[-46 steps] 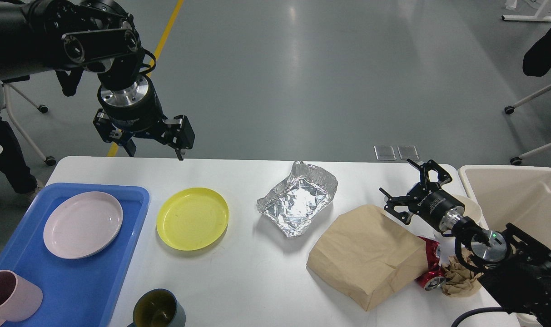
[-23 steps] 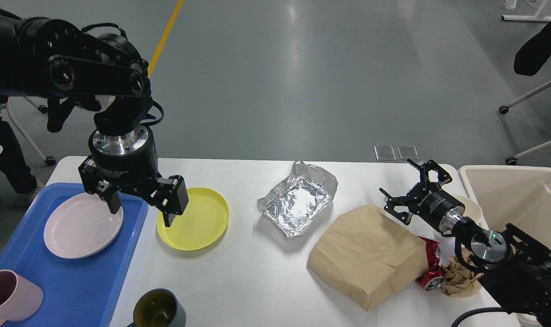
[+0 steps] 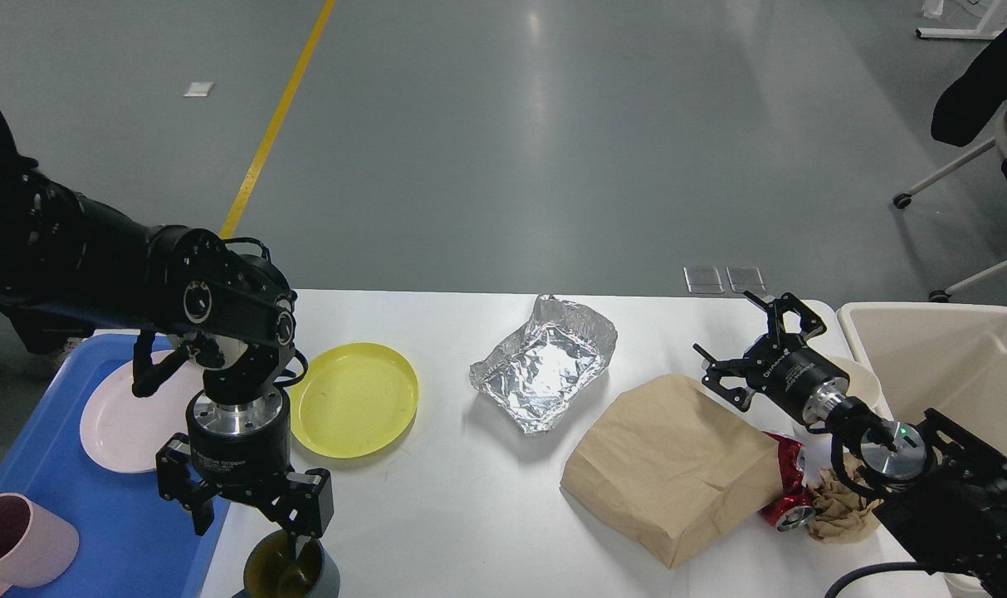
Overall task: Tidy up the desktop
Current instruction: 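Grasp the dark green cup with the left gripper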
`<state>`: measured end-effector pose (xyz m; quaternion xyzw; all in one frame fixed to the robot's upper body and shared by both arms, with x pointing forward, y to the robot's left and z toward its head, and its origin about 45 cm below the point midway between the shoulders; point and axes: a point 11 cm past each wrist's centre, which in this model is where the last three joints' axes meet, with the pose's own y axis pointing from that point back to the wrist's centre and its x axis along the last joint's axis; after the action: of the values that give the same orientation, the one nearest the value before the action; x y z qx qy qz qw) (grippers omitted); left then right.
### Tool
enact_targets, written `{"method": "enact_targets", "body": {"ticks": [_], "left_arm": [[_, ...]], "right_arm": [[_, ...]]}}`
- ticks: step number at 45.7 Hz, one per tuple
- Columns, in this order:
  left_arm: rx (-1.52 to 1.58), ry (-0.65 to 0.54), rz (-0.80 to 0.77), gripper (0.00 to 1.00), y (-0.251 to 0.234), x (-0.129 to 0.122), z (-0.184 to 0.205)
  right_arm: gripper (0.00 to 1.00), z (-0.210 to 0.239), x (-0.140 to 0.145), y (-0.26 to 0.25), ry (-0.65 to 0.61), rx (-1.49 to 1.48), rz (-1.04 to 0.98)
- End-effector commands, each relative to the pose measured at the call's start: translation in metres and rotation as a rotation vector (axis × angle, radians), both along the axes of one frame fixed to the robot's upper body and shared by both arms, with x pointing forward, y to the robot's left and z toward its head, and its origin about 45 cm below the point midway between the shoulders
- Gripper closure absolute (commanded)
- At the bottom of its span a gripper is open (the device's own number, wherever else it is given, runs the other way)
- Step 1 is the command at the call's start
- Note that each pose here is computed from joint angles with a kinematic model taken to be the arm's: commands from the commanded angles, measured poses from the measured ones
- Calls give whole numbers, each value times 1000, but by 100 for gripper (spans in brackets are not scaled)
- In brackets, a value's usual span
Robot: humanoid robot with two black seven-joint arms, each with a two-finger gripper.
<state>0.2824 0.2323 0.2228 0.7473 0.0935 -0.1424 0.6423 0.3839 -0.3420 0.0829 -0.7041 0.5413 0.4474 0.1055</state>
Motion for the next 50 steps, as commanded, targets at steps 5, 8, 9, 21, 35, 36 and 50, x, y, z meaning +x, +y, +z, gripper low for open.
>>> {"method": "enact_targets", "body": {"ticks": [5, 8, 9, 21, 35, 36, 50], "left_arm": [[2, -155, 0, 4, 1, 10, -23], [-7, -148, 2, 4, 0, 8, -25], [-11, -151, 4, 4, -1, 8, -26], [-57, -117, 13, 4, -14, -1, -39], [-76, -92, 52, 5, -13, -10, -75], [-75, -90, 50, 5, -13, -10, -76], [-75, -86, 46, 5, -16, -12, -86]], "right_arm": [[0, 0, 0, 0, 0, 0, 0], [0, 1, 1, 0, -2, 0, 0], [0, 1, 1, 0, -2, 0, 0], [0, 0, 0, 0, 0, 0, 0], [0, 0, 0, 0, 0, 0, 0], [0, 1, 1, 0, -2, 0, 0], [0, 1, 1, 0, -2, 0, 0]]}}
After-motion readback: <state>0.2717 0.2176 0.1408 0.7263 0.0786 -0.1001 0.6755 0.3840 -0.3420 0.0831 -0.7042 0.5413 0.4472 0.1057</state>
